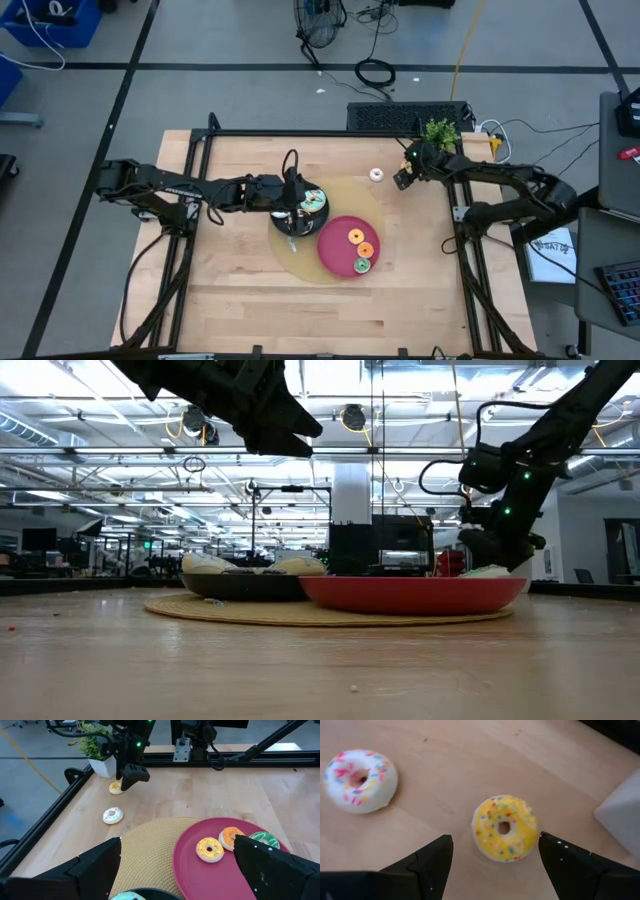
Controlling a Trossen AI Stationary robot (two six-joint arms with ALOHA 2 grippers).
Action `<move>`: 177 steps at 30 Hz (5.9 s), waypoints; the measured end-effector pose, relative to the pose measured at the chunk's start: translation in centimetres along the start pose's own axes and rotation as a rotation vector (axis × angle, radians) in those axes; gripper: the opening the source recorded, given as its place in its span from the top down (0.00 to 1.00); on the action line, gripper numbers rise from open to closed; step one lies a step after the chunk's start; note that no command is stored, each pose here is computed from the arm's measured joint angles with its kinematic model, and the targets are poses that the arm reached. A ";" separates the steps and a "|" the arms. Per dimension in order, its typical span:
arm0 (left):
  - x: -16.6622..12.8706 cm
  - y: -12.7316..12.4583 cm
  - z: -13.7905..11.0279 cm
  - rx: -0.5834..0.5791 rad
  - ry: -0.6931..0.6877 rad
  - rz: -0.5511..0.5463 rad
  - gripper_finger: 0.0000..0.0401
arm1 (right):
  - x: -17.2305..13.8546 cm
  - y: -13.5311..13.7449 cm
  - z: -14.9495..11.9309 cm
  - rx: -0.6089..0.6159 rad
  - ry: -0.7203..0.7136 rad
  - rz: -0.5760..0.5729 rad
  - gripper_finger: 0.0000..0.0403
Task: Pick & Place donuts
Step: Put the small yellow donut on the pink plate, then put the small white donut on the pink plate
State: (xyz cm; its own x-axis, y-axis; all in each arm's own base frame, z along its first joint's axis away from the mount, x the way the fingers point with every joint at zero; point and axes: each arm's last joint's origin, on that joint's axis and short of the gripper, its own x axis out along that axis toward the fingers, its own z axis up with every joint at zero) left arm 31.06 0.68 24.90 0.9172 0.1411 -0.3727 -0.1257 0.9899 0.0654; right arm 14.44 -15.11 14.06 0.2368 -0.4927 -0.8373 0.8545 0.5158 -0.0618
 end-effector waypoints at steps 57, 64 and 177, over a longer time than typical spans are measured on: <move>0.0 0.0 -0.2 0.002 0.017 0.001 0.05 | 2.0 -0.2 -1.1 -0.043 0.154 0.047 0.31; 0.0 0.0 -0.2 0.002 0.017 0.001 0.05 | 1.9 -0.3 -1.5 -0.048 0.191 0.042 0.31; 0.0 0.1 -0.2 -0.024 0.021 0.027 0.05 | -5.0 22.2 -2.1 -0.785 -0.162 0.697 0.42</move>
State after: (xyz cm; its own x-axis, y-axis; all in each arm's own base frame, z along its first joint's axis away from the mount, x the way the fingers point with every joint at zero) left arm 30.99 0.82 24.73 0.9052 0.1680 -0.3904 -0.1598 0.9857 0.0537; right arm 31.25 0.29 15.71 0.6673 0.0284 -0.7442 -0.0182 0.9996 0.0219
